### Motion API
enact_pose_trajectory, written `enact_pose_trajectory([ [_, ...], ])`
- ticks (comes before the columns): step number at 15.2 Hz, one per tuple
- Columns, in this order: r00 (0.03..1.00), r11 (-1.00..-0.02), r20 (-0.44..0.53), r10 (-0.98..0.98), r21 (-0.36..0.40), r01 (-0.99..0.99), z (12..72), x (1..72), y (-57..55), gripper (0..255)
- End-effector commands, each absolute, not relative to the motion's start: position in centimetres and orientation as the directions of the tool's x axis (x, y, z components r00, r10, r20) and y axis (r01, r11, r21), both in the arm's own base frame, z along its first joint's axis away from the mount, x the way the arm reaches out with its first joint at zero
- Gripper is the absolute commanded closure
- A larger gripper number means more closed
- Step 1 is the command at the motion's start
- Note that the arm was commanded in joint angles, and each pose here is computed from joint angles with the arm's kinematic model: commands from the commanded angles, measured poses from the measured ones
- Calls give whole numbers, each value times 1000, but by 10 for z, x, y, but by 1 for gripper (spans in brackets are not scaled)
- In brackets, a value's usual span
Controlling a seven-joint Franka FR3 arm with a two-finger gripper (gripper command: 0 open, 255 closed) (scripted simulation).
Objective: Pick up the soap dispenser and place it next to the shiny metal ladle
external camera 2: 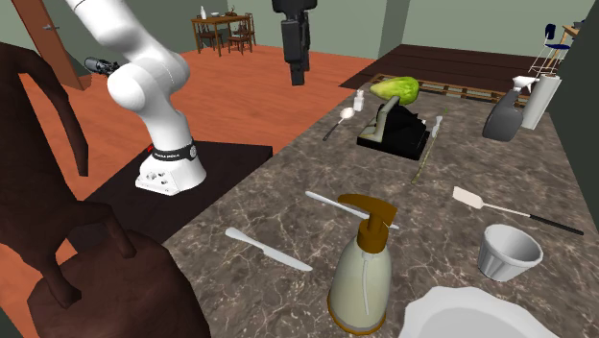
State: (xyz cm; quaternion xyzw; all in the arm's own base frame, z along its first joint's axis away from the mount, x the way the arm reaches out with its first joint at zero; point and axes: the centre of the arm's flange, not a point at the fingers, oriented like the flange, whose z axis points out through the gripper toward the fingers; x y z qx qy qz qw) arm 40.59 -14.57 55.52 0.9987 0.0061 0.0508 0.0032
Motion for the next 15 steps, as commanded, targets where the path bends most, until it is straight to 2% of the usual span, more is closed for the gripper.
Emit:
enact_pose_trajectory([
  [1,995,-1000,98,18,17,16,547,418,-168,0],
  [15,996,-996,77,45,76,39,492,515,-308,0],
])
